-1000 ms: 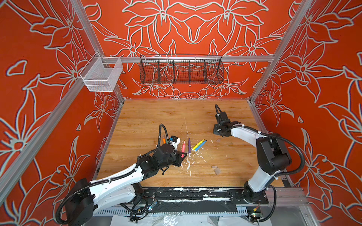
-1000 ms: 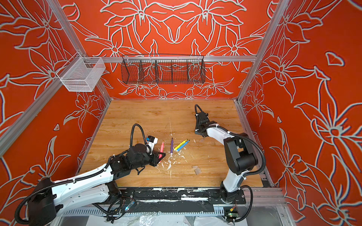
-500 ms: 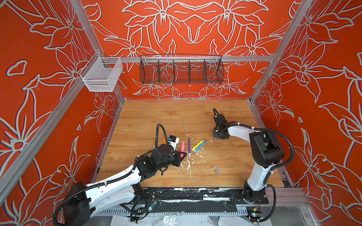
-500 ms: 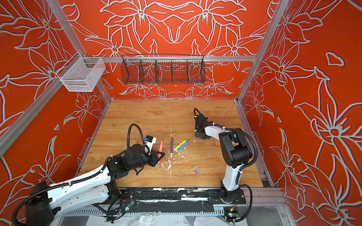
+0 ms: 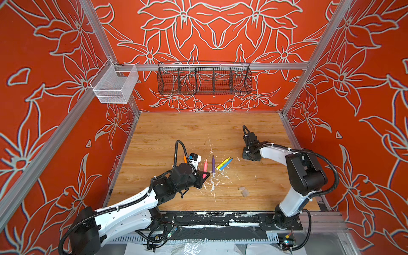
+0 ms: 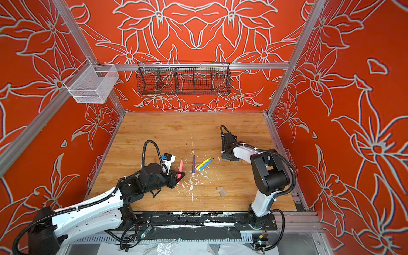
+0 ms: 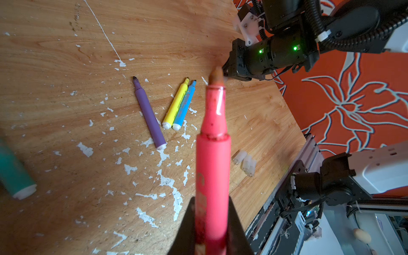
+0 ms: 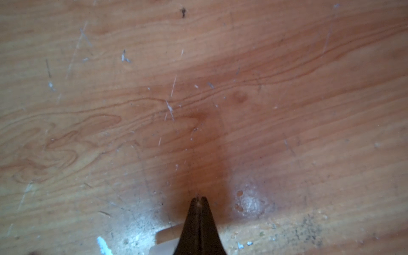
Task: Insert the pens into the pen caps
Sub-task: 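Lower the right gripper over a translucent cap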
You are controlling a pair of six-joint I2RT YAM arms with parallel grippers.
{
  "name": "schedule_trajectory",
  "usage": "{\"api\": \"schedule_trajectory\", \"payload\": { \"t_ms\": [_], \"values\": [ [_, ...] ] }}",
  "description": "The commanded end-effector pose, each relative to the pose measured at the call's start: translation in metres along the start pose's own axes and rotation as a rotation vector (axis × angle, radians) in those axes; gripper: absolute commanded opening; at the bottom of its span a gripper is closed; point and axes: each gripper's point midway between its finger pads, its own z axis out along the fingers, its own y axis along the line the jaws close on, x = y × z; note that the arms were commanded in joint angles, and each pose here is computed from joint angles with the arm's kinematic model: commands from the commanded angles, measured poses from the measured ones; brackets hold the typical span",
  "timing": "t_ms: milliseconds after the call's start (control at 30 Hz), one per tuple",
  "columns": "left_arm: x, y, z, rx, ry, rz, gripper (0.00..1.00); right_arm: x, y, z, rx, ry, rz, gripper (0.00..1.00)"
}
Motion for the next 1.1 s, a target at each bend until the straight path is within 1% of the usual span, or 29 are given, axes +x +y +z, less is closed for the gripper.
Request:
{"api": "schedule_trajectory", "payload": {
  "t_ms": [0,367,567,633,767,833,900,1067],
  "values": [
    [0.000,-0.001,-0.002,0.007,-0.001,-0.011,0.00,0.026,-0.002,-0.002,0.000,0.068,-0.004,0.03],
    [-0.001,-0.001,-0.007,0.009,-0.015,-0.009,0.00,0.042,0.002,-0.030,-0.029,0.024,-0.013,0.02],
    [0.001,0.001,-0.010,0.009,-0.017,-0.009,0.00,0.029,-0.005,-0.051,0.000,-0.039,-0.012,0.03],
    [0.000,0.001,-0.011,0.007,-0.022,-0.008,0.00,0.027,-0.003,-0.058,-0.020,-0.055,-0.011,0.07],
    [0.000,0.001,-0.013,0.012,-0.027,-0.008,0.00,0.027,0.004,-0.065,-0.068,-0.067,-0.034,0.26],
    [0.000,-0.001,-0.014,0.020,-0.027,-0.008,0.00,0.029,0.005,-0.062,-0.058,-0.048,-0.053,0.32],
    [0.001,-0.001,-0.014,0.024,-0.022,-0.006,0.00,0.032,0.005,-0.056,-0.046,-0.024,-0.064,0.33],
    [0.002,-0.001,-0.014,0.025,-0.019,-0.008,0.00,0.040,0.012,-0.043,-0.056,0.029,-0.090,0.34]
  ]
}}
